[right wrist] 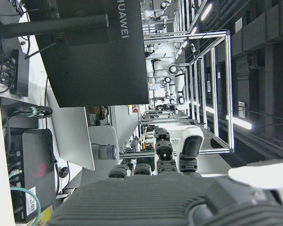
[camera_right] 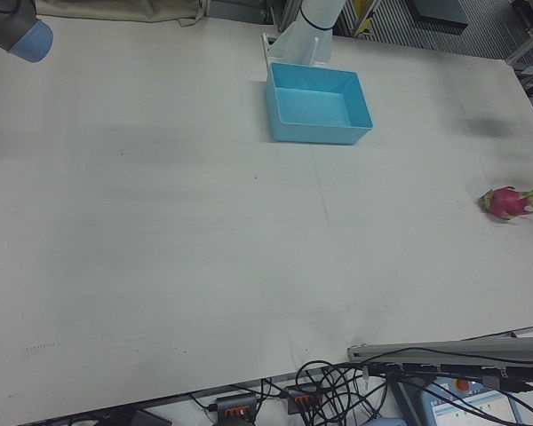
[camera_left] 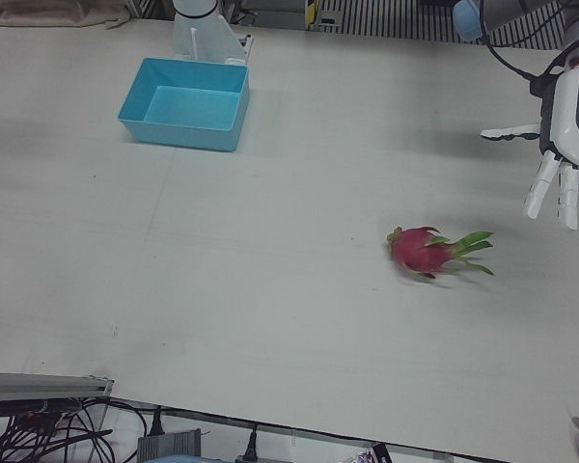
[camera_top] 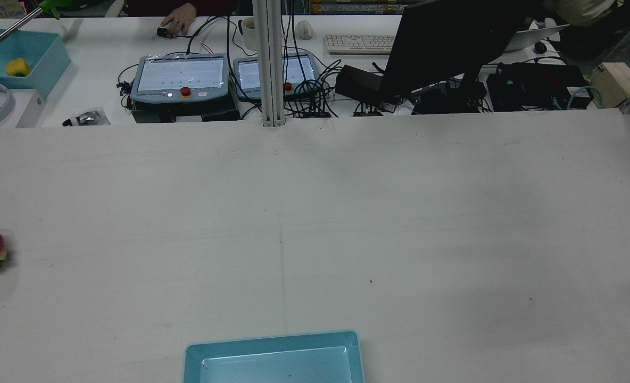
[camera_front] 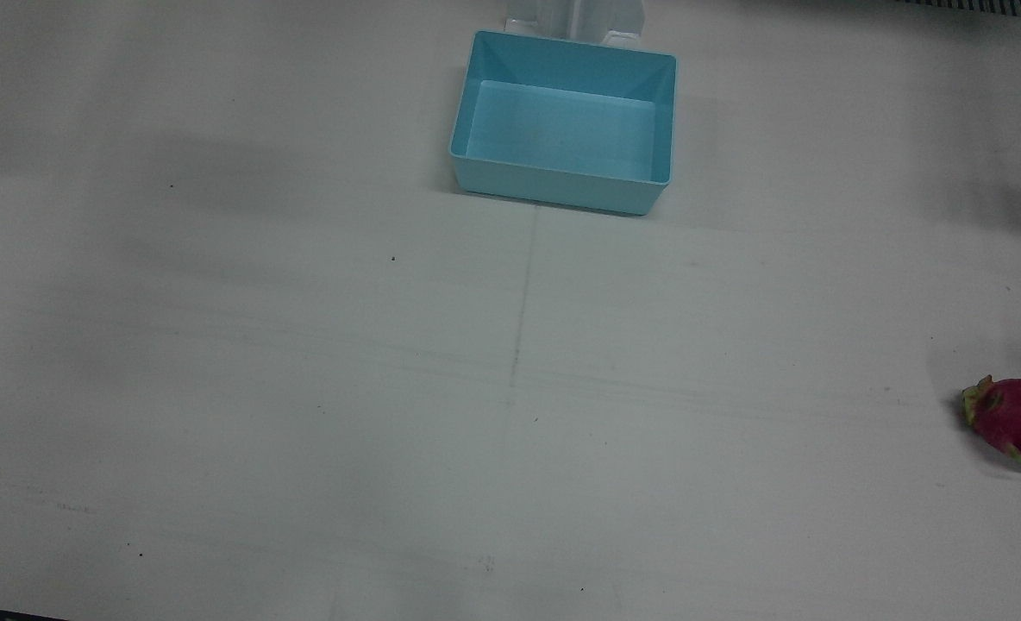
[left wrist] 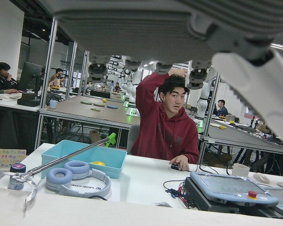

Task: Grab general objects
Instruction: 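Move the left hand toward the pink dragon fruit on the table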

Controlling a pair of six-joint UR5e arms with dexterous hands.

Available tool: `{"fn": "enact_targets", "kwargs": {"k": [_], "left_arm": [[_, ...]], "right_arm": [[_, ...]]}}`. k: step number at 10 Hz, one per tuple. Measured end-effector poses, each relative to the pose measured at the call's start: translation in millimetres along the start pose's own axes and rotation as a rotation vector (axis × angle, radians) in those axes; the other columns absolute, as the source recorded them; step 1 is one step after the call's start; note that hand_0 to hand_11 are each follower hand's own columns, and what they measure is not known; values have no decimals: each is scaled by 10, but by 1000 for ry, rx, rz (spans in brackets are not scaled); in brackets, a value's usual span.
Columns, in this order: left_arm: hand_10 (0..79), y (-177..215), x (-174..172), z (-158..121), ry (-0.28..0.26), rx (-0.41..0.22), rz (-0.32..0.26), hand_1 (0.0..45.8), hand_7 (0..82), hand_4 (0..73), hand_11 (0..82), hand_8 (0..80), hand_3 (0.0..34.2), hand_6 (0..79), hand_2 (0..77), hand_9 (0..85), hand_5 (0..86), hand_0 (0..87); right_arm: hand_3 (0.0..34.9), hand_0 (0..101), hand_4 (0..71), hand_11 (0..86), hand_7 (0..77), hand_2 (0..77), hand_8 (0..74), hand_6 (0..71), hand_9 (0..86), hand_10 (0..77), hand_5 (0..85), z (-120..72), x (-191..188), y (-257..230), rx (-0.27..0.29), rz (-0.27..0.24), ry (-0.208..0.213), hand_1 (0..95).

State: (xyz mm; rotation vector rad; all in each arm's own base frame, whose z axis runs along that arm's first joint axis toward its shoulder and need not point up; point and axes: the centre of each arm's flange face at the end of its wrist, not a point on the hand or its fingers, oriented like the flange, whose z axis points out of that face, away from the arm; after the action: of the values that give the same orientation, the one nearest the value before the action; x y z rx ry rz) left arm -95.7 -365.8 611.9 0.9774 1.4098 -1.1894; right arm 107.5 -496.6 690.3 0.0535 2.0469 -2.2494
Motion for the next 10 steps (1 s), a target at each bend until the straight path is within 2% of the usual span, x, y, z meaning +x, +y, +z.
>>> {"fn": "enact_targets", "kwargs": {"k": [1, 2, 4, 7, 8, 9, 10], "left_arm": [[142, 12, 7, 22, 19, -7, -10, 0, 22, 55, 11, 11, 179, 11, 16, 5, 27, 555], [142, 27, -5, 59, 42, -14, -28, 0, 22, 55, 11, 11, 252, 11, 11, 5, 27, 604], [136, 58, -212, 172, 69, -17, -58, 0, 16, 55, 11, 11, 290, 11, 16, 5, 22, 604], [136, 473, -475, 489, 75, -65, -66, 0, 22, 55, 11, 11, 302, 11, 11, 5, 22, 604], [142, 640, -500, 588, 73, -83, -58, 0, 104, 55, 11, 11, 300, 22, 16, 5, 33, 610], [136, 759, -544, 656, 68, -91, -47, 0, 104, 55, 11, 11, 300, 22, 11, 5, 87, 610], [136, 825, -615, 711, 58, -92, -37, 0, 104, 55, 11, 11, 300, 22, 11, 5, 87, 610]], "right_arm": [[0, 1, 0, 11, 0, 16, 0, 0, 11, 5, 742, 1, 0, -2, 1, 0, 0, 60], [0, 1, 0, 11, 0, 16, 0, 0, 11, 5, 742, 3, 1, -2, 0, 0, 0, 60], [0, 1, 0, 11, 0, 16, 0, 0, 16, 0, 742, 6, 1, -1, 0, 1, 0, 60], [0, 1, 0, 11, 0, 16, 0, 0, 11, 0, 742, 7, 2, 2, 0, 1, 0, 60], [0, 1, 0, 11, 0, 16, 0, 0, 11, 0, 742, 7, 2, 4, -1, 1, 0, 60], [0, 1, 0, 11, 0, 16, 0, 0, 11, 0, 742, 7, 2, 8, -1, 1, 0, 60], [0, 1, 0, 11, 0, 16, 0, 0, 16, 0, 742, 8, 3, 10, -2, 1, 0, 60]]}}
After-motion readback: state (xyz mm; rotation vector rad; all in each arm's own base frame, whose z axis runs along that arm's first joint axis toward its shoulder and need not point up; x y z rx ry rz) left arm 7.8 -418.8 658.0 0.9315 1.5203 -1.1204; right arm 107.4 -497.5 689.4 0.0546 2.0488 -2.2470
